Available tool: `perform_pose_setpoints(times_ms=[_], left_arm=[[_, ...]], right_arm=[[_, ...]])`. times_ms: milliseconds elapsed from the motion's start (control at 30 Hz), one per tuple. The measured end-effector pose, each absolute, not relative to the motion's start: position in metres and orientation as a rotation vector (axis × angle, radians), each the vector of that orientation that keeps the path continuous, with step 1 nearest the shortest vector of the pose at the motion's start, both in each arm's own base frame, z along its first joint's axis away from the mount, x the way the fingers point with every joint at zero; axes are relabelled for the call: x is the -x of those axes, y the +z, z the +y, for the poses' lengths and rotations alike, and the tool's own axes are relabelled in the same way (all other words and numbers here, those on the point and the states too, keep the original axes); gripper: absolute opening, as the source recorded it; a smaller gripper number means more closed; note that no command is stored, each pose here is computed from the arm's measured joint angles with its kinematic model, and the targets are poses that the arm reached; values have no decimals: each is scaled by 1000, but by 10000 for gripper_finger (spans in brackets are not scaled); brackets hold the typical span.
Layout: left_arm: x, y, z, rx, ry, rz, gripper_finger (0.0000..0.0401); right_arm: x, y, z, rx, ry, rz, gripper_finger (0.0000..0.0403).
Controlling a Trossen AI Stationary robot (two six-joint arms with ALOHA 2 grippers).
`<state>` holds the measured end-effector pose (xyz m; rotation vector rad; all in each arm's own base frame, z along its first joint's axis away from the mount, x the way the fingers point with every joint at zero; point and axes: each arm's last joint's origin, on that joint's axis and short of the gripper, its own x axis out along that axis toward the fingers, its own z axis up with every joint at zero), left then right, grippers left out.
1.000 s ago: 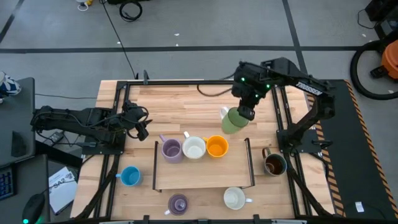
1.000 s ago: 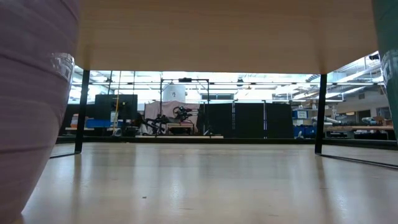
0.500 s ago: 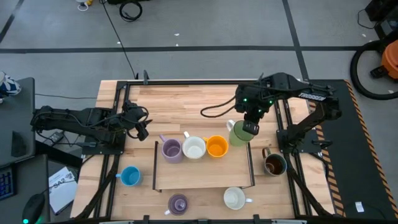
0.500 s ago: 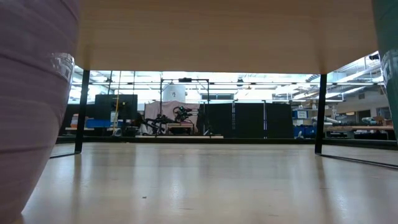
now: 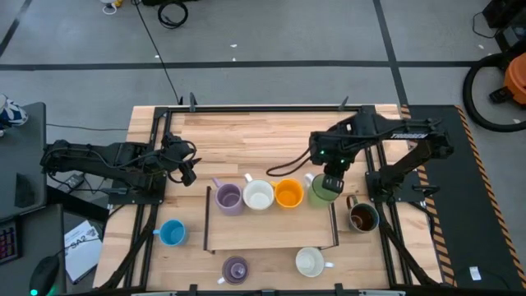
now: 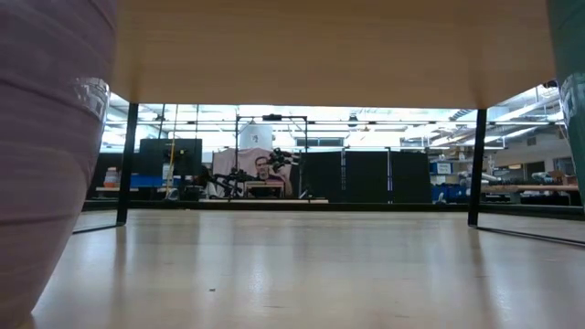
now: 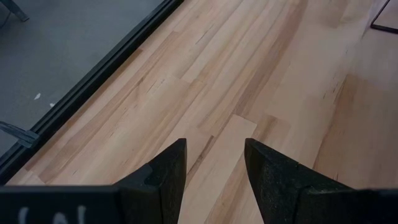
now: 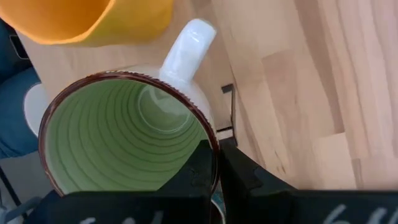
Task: Place coffee mugs
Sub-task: Put the green mug on the shelf, then put the blue mug on the shelf
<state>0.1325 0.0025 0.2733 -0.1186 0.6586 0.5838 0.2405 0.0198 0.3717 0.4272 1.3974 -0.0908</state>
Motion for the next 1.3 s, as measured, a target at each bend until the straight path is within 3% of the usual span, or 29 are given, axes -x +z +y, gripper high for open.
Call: perform_pose_setpoints(times_ms=[400,1300], left_arm=[[-133,273,3,118,584,659,169],[-132,273,3,118,584,658,169]], right_arm=[[-242,371,23,-391,-105,1379,25],[-247,372,23,-383,-66,1338,136]])
